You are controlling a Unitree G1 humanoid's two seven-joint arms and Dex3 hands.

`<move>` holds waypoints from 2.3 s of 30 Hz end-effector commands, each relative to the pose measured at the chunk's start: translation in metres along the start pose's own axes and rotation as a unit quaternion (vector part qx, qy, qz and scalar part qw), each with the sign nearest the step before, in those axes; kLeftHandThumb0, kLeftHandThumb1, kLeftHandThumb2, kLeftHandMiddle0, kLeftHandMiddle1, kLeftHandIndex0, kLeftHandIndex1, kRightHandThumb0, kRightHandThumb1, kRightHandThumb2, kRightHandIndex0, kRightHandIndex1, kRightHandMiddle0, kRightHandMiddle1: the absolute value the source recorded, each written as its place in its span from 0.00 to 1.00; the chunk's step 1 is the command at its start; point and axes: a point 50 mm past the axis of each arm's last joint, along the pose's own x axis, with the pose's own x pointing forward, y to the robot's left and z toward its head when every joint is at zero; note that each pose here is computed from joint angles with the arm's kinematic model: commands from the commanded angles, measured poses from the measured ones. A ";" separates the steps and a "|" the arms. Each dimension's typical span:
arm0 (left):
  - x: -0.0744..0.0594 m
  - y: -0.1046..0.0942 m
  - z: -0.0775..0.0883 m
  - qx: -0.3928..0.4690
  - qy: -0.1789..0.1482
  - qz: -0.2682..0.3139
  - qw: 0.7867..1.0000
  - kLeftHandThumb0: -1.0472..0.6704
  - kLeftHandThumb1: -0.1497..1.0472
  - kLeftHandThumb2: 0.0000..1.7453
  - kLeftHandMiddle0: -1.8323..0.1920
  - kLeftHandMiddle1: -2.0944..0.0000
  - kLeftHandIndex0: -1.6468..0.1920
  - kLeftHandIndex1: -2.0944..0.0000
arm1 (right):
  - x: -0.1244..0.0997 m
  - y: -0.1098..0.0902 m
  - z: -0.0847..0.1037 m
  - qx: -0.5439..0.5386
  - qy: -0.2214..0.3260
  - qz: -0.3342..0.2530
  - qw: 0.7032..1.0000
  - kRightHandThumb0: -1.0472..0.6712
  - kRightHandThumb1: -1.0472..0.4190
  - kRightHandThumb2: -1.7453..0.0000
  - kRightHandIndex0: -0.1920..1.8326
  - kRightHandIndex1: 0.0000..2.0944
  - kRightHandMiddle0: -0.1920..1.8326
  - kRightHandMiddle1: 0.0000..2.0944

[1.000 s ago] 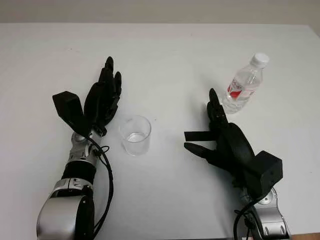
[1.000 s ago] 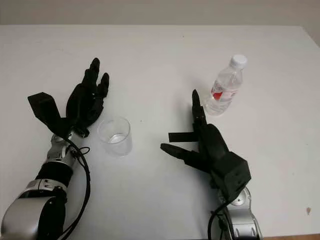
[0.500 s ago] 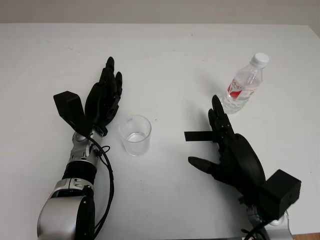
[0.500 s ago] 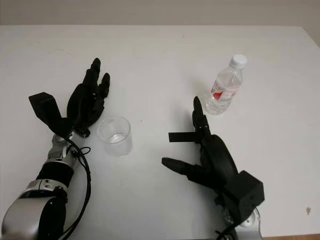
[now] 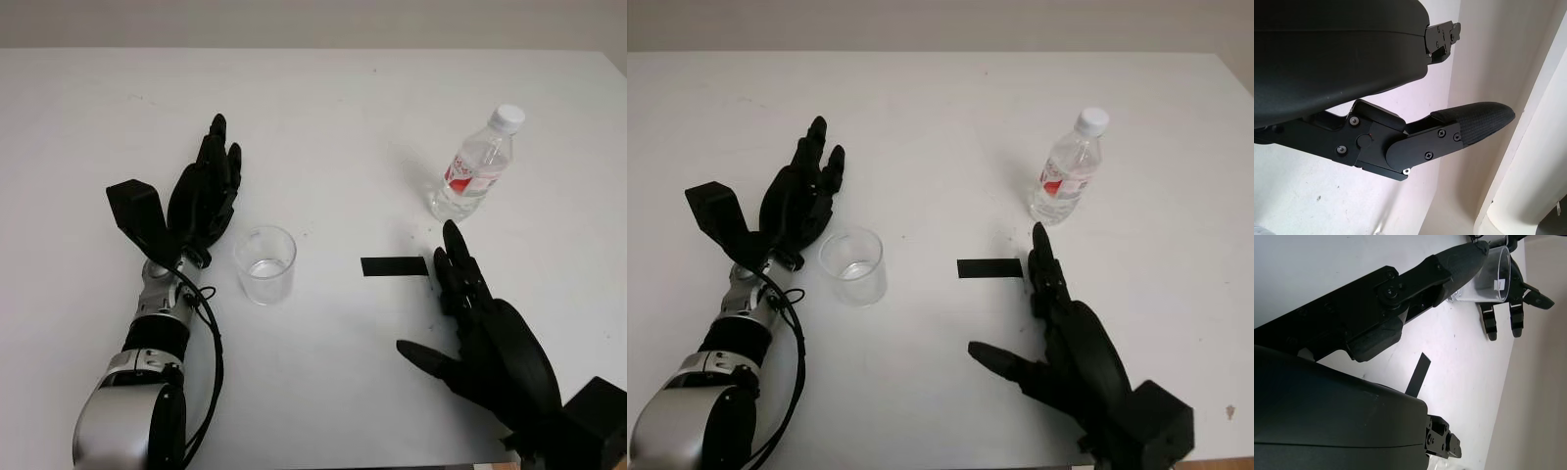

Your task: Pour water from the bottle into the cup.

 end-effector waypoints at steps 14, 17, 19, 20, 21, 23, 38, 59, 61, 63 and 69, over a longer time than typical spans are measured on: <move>0.006 -0.004 0.000 -0.003 0.003 -0.014 1.000 0.11 1.00 0.43 1.00 1.00 1.00 1.00 | -0.031 -0.008 0.007 -0.010 0.001 -0.058 0.998 0.09 0.08 0.97 0.00 0.00 0.00 0.00; 0.007 -0.005 0.000 0.000 0.004 -0.016 1.000 0.12 1.00 0.45 1.00 1.00 1.00 1.00 | -0.030 -0.014 0.006 -0.022 0.003 -0.077 0.997 0.08 0.08 0.97 0.00 0.00 0.00 0.00; 0.008 -0.005 0.000 0.003 0.005 -0.018 1.000 0.12 1.00 0.45 1.00 1.00 1.00 1.00 | -0.028 -0.018 0.007 -0.036 0.002 -0.093 0.995 0.06 0.07 0.97 0.00 0.00 0.00 0.00; 0.008 -0.005 0.000 0.004 0.005 -0.020 1.000 0.12 1.00 0.45 1.00 1.00 1.00 1.00 | -0.027 -0.020 0.007 -0.039 0.002 -0.100 0.994 0.06 0.07 0.97 0.00 0.00 0.00 0.00; 0.009 -0.005 0.000 0.004 0.005 -0.021 1.000 0.12 1.00 0.45 1.00 1.00 1.00 1.00 | -0.026 -0.021 0.006 -0.040 0.001 -0.104 0.994 0.05 0.06 0.97 0.00 0.00 0.00 0.00; 0.009 -0.006 0.000 0.003 0.004 -0.021 1.000 0.12 1.00 0.45 1.00 1.00 1.00 1.00 | -0.025 -0.025 0.005 -0.035 0.001 -0.115 0.993 0.04 0.06 0.96 0.00 0.00 0.00 0.00; 0.012 -0.003 0.004 0.004 0.004 -0.027 1.000 0.11 1.00 0.44 1.00 1.00 1.00 1.00 | -0.003 -0.037 -0.011 0.007 -0.003 -0.176 0.984 0.05 0.04 0.97 0.00 0.00 0.00 0.00; 0.008 -0.002 0.000 0.002 0.011 -0.022 1.000 0.11 1.00 0.45 1.00 1.00 1.00 1.00 | 0.058 -0.064 0.006 -0.028 -0.050 -0.147 0.987 0.03 0.07 0.97 0.00 0.00 0.00 0.00; 0.009 -0.002 -0.001 0.001 0.012 -0.022 1.000 0.11 1.00 0.45 1.00 1.00 1.00 1.00 | 0.061 -0.068 0.009 -0.040 -0.050 -0.154 0.986 0.03 0.07 0.97 0.00 0.00 0.00 0.00; 0.009 -0.003 -0.001 0.002 0.011 -0.024 1.000 0.11 1.00 0.45 1.00 1.00 1.00 1.00 | 0.065 -0.073 0.010 -0.058 -0.048 -0.166 0.983 0.02 0.07 0.97 0.00 0.00 0.00 0.00; 0.009 -0.004 -0.001 0.004 0.012 -0.021 1.000 0.10 1.00 0.45 1.00 1.00 1.00 1.00 | 0.078 -0.089 0.005 -0.062 -0.042 -0.193 0.978 0.02 0.08 0.97 0.00 0.00 0.00 0.00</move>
